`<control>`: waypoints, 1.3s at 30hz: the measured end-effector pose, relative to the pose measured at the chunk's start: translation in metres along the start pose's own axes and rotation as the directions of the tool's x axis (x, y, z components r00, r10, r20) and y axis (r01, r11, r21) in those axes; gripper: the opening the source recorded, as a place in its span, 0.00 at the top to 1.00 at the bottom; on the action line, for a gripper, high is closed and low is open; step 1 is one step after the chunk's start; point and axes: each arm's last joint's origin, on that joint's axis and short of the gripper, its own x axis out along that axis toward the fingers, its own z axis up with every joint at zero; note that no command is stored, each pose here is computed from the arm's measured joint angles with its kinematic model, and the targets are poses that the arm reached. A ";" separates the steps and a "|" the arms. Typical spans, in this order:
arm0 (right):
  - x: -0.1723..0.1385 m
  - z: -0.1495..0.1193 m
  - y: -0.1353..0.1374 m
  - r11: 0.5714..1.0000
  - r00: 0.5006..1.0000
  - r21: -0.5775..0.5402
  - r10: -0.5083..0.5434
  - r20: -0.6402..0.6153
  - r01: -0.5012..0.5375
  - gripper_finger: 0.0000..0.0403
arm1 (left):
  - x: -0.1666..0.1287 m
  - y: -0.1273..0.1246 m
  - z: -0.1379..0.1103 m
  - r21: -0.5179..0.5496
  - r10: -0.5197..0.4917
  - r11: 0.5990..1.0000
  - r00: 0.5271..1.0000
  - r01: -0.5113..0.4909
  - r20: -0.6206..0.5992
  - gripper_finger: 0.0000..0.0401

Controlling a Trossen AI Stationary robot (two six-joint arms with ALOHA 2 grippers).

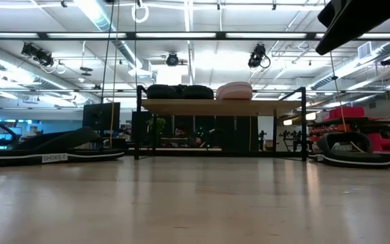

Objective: Pick and place slides into the shelf
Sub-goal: Put the pink slide on the shelf

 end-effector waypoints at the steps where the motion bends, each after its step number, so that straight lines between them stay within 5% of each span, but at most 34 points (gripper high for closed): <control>1: 0.000 0.000 -0.001 1.000 1.000 -0.010 -0.002 0.000 0.002 0.99 | -0.002 -0.010 -0.005 -0.043 -0.001 0.999 1.000 0.001 0.001 0.65; 6: 0.001 0.001 -0.001 0.998 1.000 -0.055 -0.007 0.002 0.007 0.99 | -0.003 -0.054 -0.029 -0.188 -0.039 0.982 0.998 0.030 -0.041 0.66; 13: 0.004 0.004 -0.007 0.996 0.999 -0.083 -0.038 0.010 0.039 0.99 | 0.004 -0.082 -0.051 -0.540 -0.126 0.842 0.978 0.018 -0.164 0.64; 18: 0.008 0.007 -0.013 0.998 0.998 -0.023 -0.062 0.008 0.062 0.99 | 0.008 -0.113 -0.072 -0.627 -0.143 0.779 0.977 0.013 -0.159 0.64; 25: 0.007 0.007 -0.012 0.997 0.998 0.054 -0.064 0.013 0.063 0.99 | 0.020 -0.153 -0.097 -0.780 -0.225 0.624 0.966 0.044 -0.126 0.66; 32: 0.007 0.007 -0.011 0.996 0.998 0.075 -0.056 0.017 0.054 0.99 | 0.047 -0.172 -0.124 -0.923 -0.168 0.380 0.978 -0.052 -0.125 0.67; 39: 0.007 0.007 -0.010 0.996 0.999 0.076 -0.041 0.013 0.040 0.99 | 0.073 -0.177 -0.130 -0.950 -0.105 0.312 0.995 0.033 0.001 0.71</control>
